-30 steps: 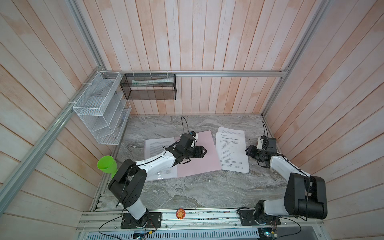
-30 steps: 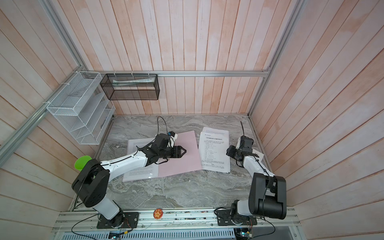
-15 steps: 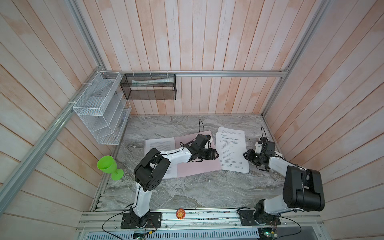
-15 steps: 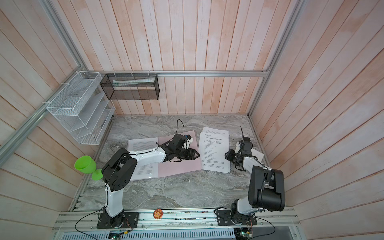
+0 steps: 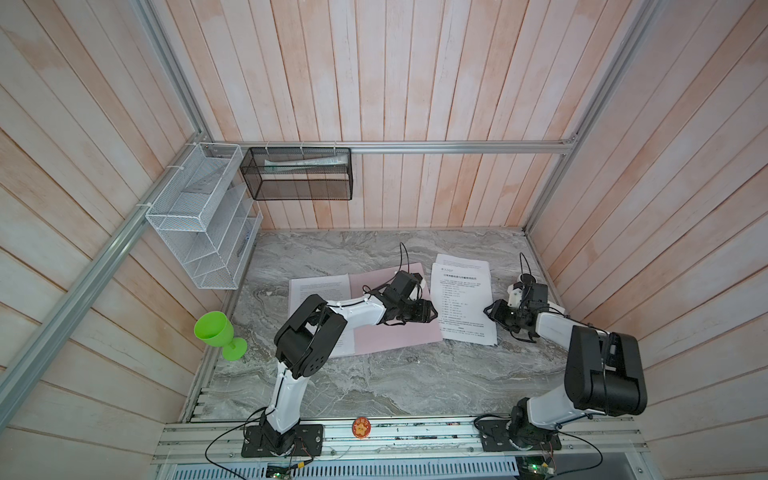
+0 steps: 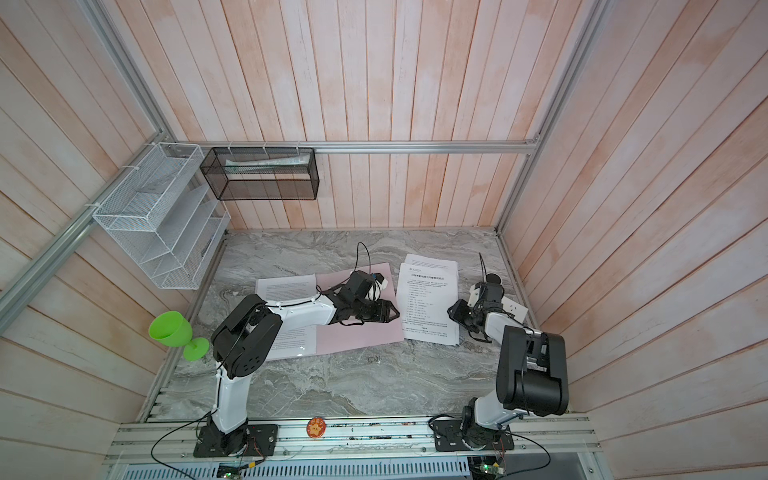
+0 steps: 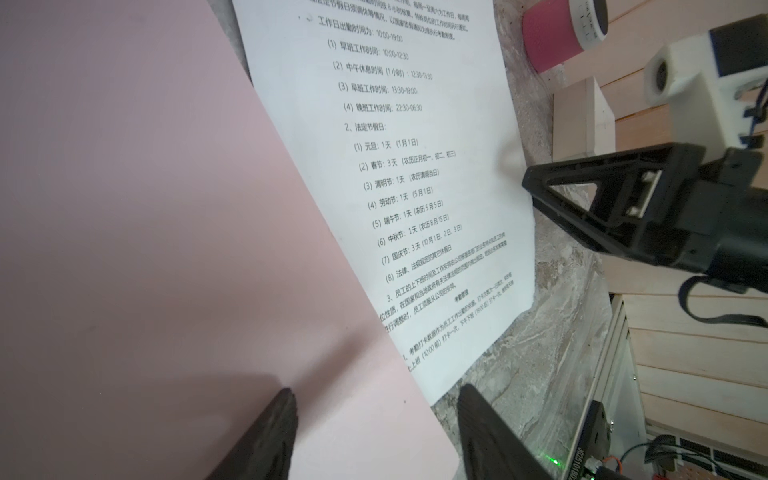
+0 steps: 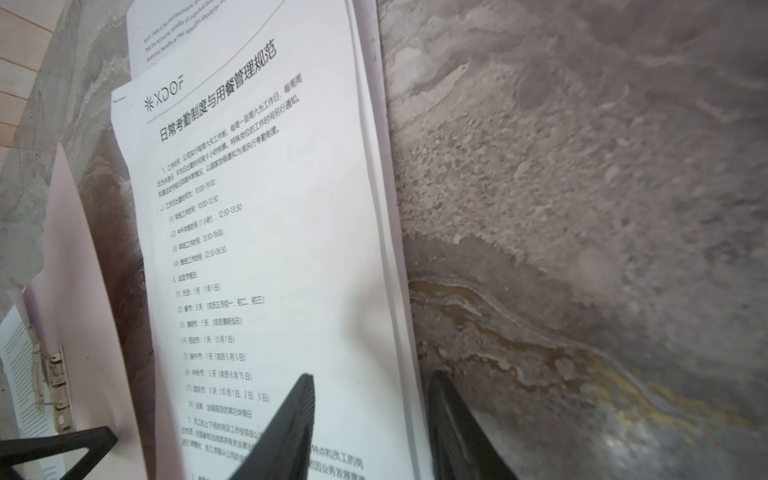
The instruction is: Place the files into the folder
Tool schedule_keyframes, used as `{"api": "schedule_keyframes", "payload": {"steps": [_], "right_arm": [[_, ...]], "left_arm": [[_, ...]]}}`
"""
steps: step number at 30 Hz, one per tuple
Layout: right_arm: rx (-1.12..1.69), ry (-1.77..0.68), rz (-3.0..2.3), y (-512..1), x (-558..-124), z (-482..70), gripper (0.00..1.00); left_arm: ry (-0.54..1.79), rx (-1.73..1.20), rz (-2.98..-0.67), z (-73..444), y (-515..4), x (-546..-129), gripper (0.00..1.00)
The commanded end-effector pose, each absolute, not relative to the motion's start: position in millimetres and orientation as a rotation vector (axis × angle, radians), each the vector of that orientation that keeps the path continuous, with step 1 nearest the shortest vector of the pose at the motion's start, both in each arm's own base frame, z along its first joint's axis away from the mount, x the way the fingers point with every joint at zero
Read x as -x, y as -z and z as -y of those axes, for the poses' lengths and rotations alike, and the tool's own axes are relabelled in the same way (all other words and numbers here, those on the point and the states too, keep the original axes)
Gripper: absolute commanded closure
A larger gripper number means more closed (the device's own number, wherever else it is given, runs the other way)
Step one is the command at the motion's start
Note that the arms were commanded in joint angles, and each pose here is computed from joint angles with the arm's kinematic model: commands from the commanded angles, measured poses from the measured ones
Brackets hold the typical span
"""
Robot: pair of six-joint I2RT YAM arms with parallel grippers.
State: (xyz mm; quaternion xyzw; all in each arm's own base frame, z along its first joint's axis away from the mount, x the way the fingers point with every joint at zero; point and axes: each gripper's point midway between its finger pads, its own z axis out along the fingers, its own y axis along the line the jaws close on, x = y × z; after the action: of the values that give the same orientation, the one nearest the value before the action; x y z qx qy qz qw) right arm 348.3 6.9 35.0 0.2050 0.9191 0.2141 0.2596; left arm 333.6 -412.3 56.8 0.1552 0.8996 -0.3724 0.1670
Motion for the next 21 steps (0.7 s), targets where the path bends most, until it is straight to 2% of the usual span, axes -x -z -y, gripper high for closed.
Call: {"api": "schedule_keyframes", "payload": {"steps": [1, 13, 21], "right_arm": [[-0.550, -0.611, -2.485, -34.9, -346.9, -9.7, 0.58], [-0.500, -0.652, -2.461, -51.1, -348.9, -23.3, 0.64], [-0.504, -0.666, -2.495, -40.1, -345.0, -27.4, 0.66]], "left_arm": [[1.075, -0.445, -2.591, 417.6, -41.4, -328.2, 0.36], [1.073, -0.439, -2.615, 417.2, -29.3, -325.7, 0.37], [1.072, -0.437, -2.622, 416.7, -26.6, -324.9, 0.37]]}}
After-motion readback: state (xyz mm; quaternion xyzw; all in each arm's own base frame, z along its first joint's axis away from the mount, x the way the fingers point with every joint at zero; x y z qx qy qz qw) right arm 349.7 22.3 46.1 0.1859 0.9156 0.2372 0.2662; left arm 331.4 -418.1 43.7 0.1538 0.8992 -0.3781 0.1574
